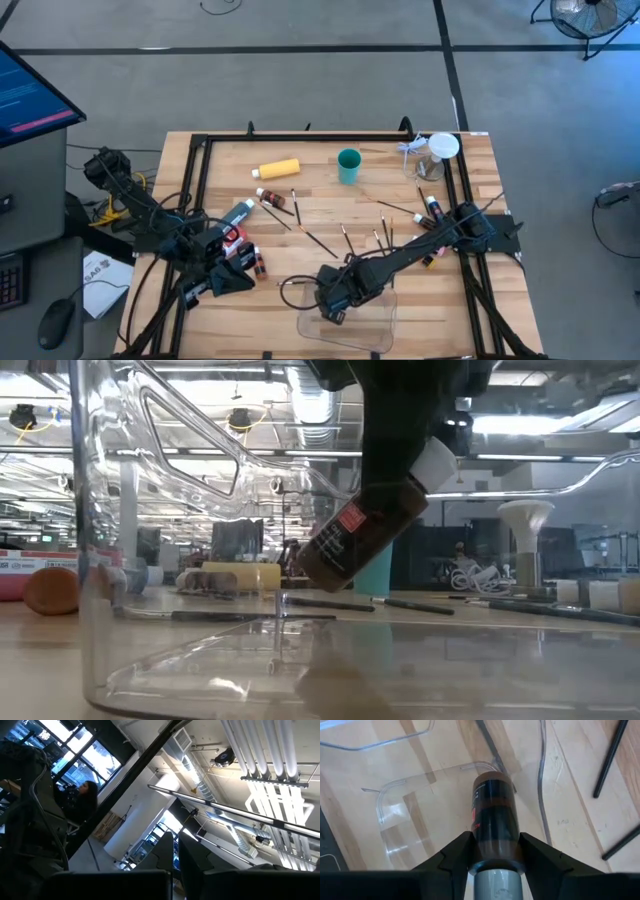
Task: Pick & Place Paint Supplies
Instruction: Put the black paint bottle into the transparent bin
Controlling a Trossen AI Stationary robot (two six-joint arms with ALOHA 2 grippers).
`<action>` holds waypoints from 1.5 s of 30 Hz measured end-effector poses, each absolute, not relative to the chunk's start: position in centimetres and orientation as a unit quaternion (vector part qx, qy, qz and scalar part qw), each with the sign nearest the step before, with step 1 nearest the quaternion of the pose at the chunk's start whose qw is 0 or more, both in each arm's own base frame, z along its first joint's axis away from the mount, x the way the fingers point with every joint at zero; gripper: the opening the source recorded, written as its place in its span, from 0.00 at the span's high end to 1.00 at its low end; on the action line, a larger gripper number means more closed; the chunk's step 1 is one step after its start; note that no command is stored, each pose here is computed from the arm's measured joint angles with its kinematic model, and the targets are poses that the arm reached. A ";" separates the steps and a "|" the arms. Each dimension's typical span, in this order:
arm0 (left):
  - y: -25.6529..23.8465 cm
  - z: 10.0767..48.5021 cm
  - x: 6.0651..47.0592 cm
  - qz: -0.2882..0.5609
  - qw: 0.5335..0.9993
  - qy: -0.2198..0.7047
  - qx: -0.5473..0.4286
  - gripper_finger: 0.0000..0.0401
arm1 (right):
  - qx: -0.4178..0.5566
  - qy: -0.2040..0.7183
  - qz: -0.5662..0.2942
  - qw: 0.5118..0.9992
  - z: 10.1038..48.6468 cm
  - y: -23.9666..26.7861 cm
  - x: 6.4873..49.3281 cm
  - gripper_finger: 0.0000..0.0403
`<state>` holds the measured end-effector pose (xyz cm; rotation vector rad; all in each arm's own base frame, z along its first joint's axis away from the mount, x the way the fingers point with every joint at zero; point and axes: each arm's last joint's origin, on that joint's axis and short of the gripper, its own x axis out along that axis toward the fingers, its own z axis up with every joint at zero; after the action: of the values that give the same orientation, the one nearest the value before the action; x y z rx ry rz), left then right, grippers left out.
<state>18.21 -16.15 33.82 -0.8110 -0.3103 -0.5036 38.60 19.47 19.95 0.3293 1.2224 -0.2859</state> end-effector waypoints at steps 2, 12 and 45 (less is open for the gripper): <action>-16.2 33.8 18.2 -0.242 0.877 -0.149 -0.389 1.00 | 0.156 0.569 -0.135 0.796 20.0 19.7 38.5 0.62; -16.3 33.8 18.1 -0.244 0.876 -0.147 -0.388 1.00 | 0.195 0.585 -0.141 0.774 17.2 22.1 38.4 0.65; -16.8 33.8 17.7 -0.254 0.874 -0.143 -0.389 1.00 | 0.146 0.577 -0.102 0.797 15.6 22.5 39.2 0.57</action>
<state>17.68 -16.75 33.80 -0.8115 -0.2981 -0.5298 39.21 22.53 15.64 0.3125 1.2387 -0.2199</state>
